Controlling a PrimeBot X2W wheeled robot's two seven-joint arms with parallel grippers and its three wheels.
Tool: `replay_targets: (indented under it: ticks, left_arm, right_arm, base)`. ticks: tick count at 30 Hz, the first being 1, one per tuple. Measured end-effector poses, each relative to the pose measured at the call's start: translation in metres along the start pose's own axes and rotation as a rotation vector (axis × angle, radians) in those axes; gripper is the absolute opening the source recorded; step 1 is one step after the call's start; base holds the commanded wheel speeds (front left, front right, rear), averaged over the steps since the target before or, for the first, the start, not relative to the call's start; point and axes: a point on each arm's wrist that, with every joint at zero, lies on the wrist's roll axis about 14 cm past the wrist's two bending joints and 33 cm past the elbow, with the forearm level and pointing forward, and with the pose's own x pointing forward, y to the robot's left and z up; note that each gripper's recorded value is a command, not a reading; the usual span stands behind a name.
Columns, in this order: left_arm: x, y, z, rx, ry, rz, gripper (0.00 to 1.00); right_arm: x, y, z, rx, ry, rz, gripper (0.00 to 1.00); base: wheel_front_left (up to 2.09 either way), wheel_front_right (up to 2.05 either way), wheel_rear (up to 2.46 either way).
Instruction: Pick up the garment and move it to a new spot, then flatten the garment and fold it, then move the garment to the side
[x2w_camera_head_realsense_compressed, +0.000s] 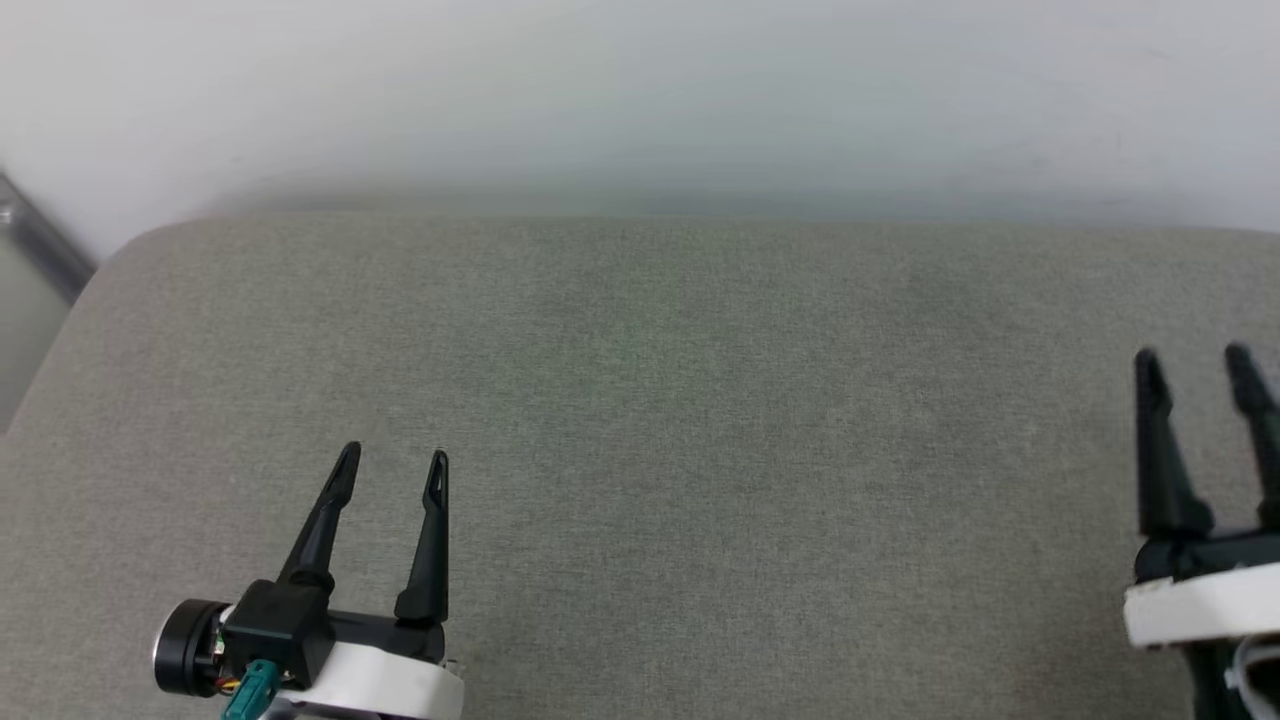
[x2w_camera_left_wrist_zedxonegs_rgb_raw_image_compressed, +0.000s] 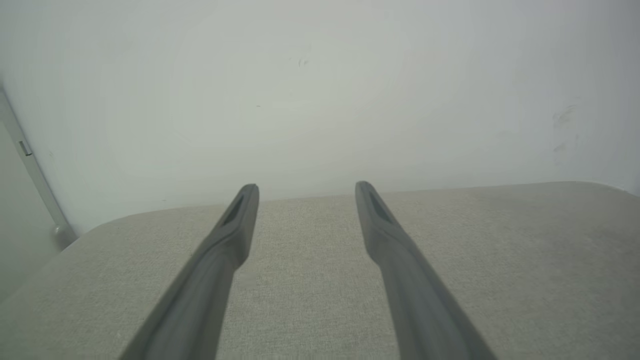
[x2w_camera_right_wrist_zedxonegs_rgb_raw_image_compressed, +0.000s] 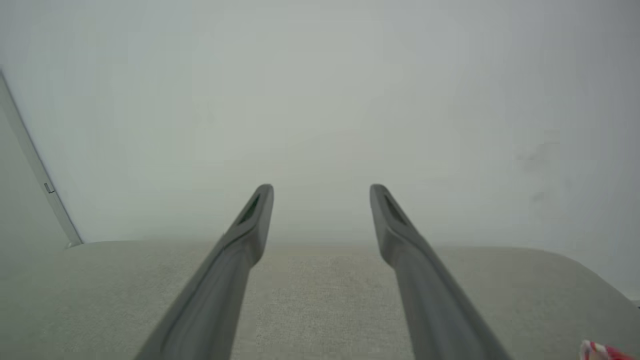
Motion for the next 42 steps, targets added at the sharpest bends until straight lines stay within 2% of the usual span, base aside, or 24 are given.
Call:
replay_targets:
  ticks: [7,13,34,39,40,42]
  left_arm:
    - [-0.011,0.003,-0.001,-0.022,0.007,0.024,1.00]
    - [-0.017,-0.001,-0.008,-0.040,0.029,0.014,1.00]
    - [-0.016,-0.003,-0.007,-0.029,0.026,0.003,1.00]
    - [-0.017,0.002,-0.007,-0.065,0.023,0.031,1.00]
    - [-0.018,0.003,-0.009,-0.068,0.028,0.034,0.00]
    - [-0.021,0.003,-0.017,-0.072,0.054,0.037,0.00]
  right_arm:
    - [-0.028,0.009,-0.037,0.046,0.082,-0.019,1.00]
    - [-0.038,0.017,-0.051,0.071,0.103,-0.018,1.00]
    - [-0.040,0.020,-0.056,0.085,0.114,-0.025,1.00]
    - [-0.040,0.021,-0.056,0.085,0.117,-0.022,1.00]
    - [-0.040,0.021,-0.057,0.086,0.120,-0.023,0.00]
    - [-0.043,0.021,-0.064,0.089,0.142,-0.026,0.00]
  base:
    - [0.00,0.00,0.00]
    - [0.00,0.00,0.00]
    - [0.00,0.00,0.00]
    - [0.00,0.00,0.00]
    - [0.00,0.00,0.00]
    - [0.00,0.00,0.00]
